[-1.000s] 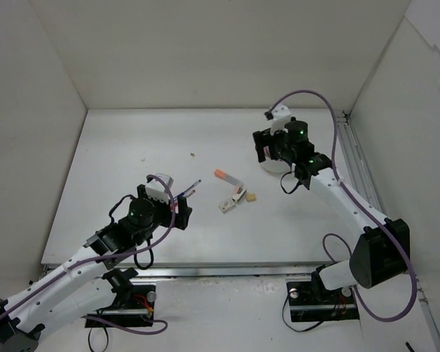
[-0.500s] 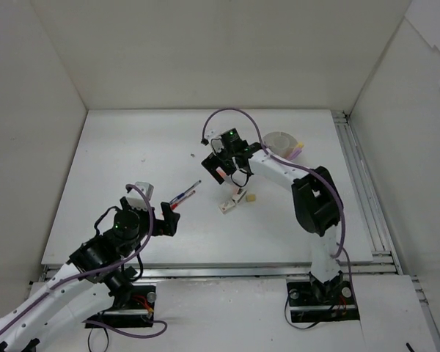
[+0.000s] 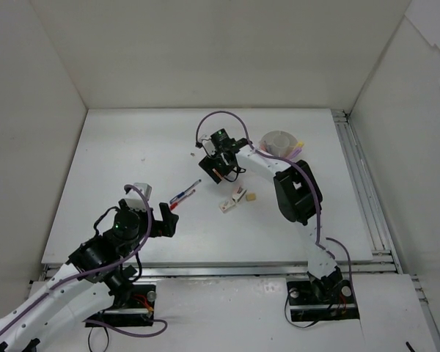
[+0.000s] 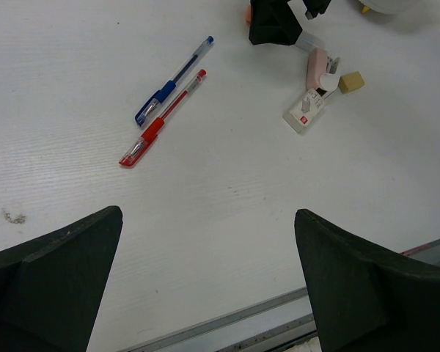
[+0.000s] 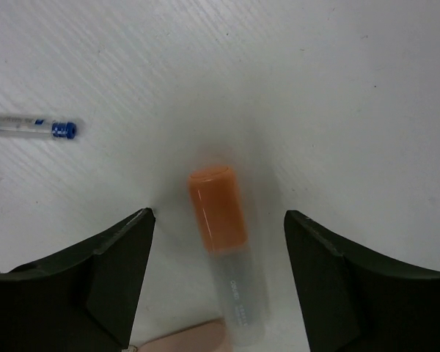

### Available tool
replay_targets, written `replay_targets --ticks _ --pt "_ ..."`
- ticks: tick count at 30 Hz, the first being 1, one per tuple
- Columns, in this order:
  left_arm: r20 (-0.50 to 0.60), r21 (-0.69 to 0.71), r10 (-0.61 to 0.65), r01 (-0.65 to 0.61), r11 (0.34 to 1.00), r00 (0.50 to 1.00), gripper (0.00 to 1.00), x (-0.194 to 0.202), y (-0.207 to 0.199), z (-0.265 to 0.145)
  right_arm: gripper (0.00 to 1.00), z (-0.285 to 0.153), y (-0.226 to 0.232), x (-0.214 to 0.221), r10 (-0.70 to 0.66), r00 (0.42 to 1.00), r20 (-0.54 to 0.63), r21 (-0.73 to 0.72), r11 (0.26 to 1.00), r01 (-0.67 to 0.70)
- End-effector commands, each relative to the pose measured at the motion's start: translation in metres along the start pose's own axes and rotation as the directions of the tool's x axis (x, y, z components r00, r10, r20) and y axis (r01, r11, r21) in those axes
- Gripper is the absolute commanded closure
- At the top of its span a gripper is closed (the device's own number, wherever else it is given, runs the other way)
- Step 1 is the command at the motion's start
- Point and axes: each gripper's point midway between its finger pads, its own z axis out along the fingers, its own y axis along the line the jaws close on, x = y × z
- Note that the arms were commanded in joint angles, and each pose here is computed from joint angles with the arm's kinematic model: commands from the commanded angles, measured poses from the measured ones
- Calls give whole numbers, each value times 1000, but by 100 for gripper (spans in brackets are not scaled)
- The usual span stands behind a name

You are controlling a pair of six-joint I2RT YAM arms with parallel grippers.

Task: Sort the stationery into containers

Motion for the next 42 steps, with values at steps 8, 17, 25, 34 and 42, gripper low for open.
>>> replay_targets --ticks 8,17,25,34,42 --pt "59 -10 -9 10 1000 998 0 -26 -3 -4 76 -7 -8 -22 47 998 36 -33 998 -46" --pt "61 -1 -23 23 1000 998 0 -27 -5 -5 100 -46 -22 -75 4 981 194 -11 1000 -2" --pt "73 10 -32 31 999 997 0 -30 -7 -7 100 -166 -54 -159 102 623 776 -15 989 -144" --pt "35 10 -2 1 1000 999 0 -24 -9 -3 100 -242 -120 -102 84 413 907 79 929 -361" --pt "81 72 -9 4 997 997 0 -33 -21 1 100 -278 -180 -42 39 278 960 118 843 -525"
